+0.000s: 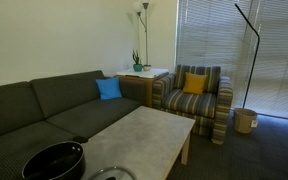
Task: Move the serving spoon from the pot to the table
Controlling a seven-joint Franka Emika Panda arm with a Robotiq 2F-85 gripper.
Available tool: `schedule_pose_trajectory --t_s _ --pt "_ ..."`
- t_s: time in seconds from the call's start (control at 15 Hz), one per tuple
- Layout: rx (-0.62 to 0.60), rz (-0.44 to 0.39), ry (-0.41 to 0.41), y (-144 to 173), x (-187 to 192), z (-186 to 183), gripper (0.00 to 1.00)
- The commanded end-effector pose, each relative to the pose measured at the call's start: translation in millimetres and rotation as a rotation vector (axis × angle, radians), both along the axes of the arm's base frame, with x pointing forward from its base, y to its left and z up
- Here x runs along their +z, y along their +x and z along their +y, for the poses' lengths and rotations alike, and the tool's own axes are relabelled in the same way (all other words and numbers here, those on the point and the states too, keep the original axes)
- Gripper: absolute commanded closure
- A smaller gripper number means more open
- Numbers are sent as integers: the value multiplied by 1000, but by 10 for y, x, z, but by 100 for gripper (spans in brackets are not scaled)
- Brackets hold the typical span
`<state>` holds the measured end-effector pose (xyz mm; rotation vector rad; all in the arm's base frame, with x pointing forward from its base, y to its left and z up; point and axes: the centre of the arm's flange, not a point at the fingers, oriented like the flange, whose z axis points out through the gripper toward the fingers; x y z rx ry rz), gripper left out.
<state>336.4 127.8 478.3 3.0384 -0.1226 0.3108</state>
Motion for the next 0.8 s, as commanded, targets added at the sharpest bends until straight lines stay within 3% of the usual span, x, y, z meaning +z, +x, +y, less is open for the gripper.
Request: schedule_pose_trajectory --t_s 0.0,0.33,0.53,0.73 --pt "8 20 0 -12 -18 -10 0" --pt "14 33 -3 42 -56 -28 0" --pt "48 -33 -8 444 -62 -164 0" --pt "99 -98 38 965 -58 -394 0"
